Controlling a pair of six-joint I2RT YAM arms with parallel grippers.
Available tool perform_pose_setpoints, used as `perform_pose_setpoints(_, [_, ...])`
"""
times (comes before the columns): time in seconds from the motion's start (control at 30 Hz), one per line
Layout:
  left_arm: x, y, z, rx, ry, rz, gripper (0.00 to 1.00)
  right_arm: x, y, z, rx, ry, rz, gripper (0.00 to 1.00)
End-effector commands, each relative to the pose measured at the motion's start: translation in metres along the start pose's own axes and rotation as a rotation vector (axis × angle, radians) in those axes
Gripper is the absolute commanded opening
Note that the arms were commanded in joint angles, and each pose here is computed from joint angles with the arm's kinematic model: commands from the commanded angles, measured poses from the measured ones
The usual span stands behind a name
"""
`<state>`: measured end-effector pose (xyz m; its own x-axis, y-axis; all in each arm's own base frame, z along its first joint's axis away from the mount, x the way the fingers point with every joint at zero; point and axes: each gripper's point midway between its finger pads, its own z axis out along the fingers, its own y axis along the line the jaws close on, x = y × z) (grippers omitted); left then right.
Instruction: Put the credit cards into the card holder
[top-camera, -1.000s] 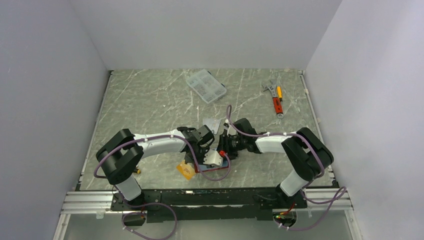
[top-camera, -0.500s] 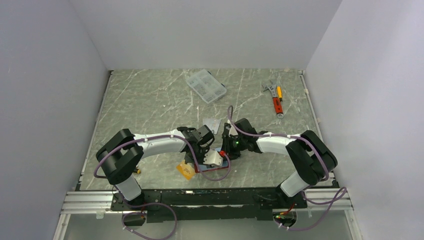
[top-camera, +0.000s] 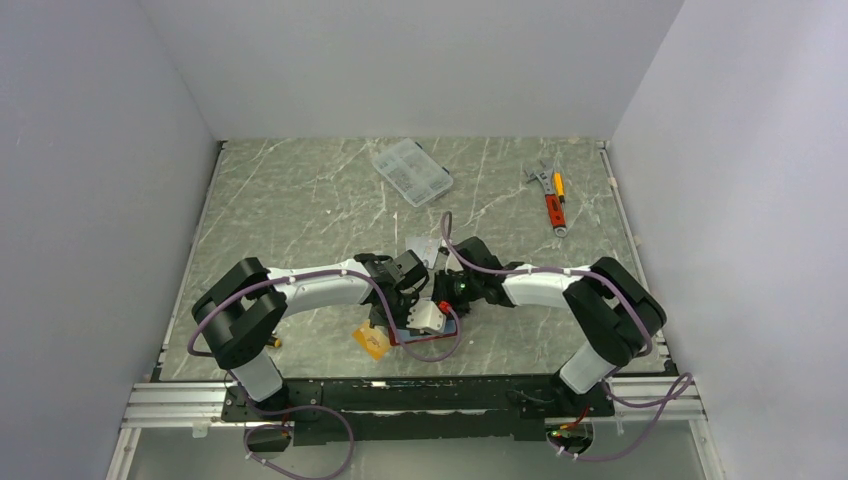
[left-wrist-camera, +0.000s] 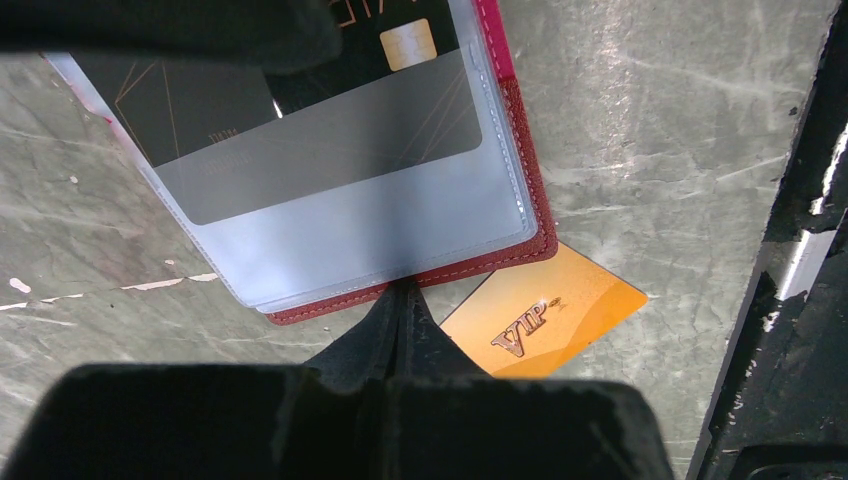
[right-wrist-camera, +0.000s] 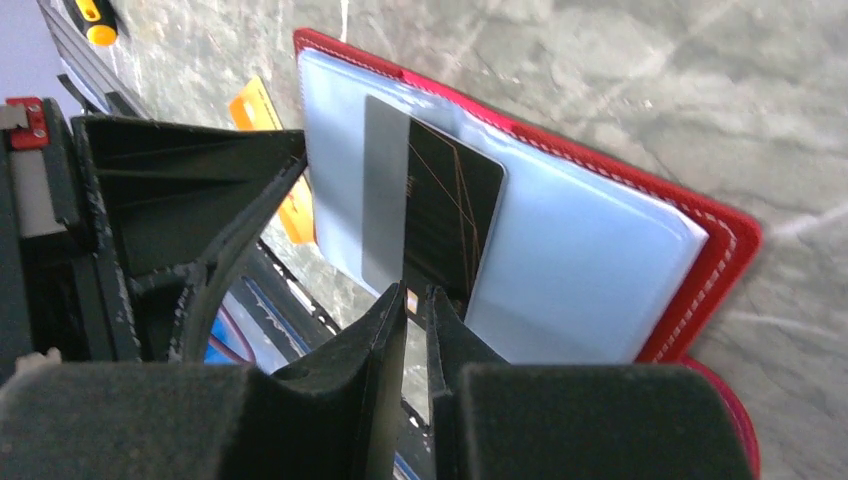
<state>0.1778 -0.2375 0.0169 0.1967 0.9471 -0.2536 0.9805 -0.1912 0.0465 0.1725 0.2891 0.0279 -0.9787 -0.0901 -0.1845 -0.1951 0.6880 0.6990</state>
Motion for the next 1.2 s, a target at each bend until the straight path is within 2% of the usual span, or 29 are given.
perform_pose_setpoints(0.0, [-0.006, 0.005, 0.001, -0.008, -0.015, 0.024, 0.0, -0.024, 0.024, 0.008, -0.055, -0.045, -0.059, 0.15])
perform_pose_setpoints(0.2, [-0.006, 0.005, 0.0, -0.009, -0.015, 0.027, 0.0, -0.03, 0.024, 0.007, -0.041, -0.039, -0.074, 0.13])
perform_pose_setpoints(0.37, [-0.005, 0.005, 0.001, -0.012, -0.015, 0.028, 0.0, -0.035, 0.002, -0.015, 0.005, -0.087, -0.026, 0.0])
perform_pose_setpoints(0.87, [-0.007, 0.006, 0.0, -0.015, -0.018, 0.025, 0.0, -0.024, -0.029, -0.005, 0.106, -0.076, 0.004, 0.0])
perform_pose_setpoints(1.17, [-0.006, 0.006, 0.002, -0.012, -0.014, 0.027, 0.0, -0.024, -0.01, 0.007, 0.071, -0.067, -0.023, 0.0])
